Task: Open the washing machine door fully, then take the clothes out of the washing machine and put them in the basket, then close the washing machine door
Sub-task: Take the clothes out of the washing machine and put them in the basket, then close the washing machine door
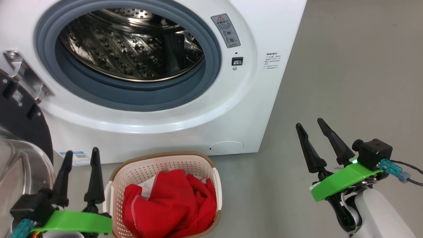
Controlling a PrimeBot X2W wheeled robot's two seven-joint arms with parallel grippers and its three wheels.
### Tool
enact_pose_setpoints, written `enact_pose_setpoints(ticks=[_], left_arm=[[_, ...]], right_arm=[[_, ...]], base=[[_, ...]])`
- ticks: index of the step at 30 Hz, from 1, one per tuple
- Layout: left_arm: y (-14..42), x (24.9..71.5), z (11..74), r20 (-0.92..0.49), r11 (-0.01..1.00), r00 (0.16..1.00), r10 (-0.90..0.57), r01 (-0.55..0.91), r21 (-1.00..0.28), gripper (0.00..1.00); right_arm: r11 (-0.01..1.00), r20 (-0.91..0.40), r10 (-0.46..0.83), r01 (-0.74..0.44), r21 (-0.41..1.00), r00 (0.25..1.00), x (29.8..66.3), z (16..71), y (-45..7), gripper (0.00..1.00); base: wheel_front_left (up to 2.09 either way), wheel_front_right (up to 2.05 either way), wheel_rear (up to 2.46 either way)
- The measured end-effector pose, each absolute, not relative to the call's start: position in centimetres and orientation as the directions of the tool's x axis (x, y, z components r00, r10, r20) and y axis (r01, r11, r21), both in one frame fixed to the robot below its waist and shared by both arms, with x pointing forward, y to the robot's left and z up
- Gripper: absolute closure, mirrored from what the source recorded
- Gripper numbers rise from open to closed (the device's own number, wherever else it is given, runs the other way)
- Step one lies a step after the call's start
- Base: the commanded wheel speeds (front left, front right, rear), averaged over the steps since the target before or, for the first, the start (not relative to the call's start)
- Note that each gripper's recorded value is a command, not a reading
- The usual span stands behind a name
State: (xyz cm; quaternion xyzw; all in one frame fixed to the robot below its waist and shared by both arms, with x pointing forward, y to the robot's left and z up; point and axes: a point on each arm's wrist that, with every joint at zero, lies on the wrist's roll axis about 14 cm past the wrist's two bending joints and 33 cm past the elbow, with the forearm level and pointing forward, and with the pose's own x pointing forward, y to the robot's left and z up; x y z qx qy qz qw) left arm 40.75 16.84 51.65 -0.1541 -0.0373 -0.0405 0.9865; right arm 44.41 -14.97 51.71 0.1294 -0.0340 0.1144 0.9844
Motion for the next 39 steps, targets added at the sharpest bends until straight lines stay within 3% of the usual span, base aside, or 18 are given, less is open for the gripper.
enact_pose_setpoints(ticks=[39], left_arm=[[17.35, 40.16, 51.47, 0.075, 0.949, 0.995, -0.059, 0.079, -0.305, 0.0]], right_arm=[[0.94, 0.109, 0.215, -0.236, 0.245, 0.97, 43.82, 52.16, -15.06, 0.0]], base=[[0.0, 0.0, 0.0]])
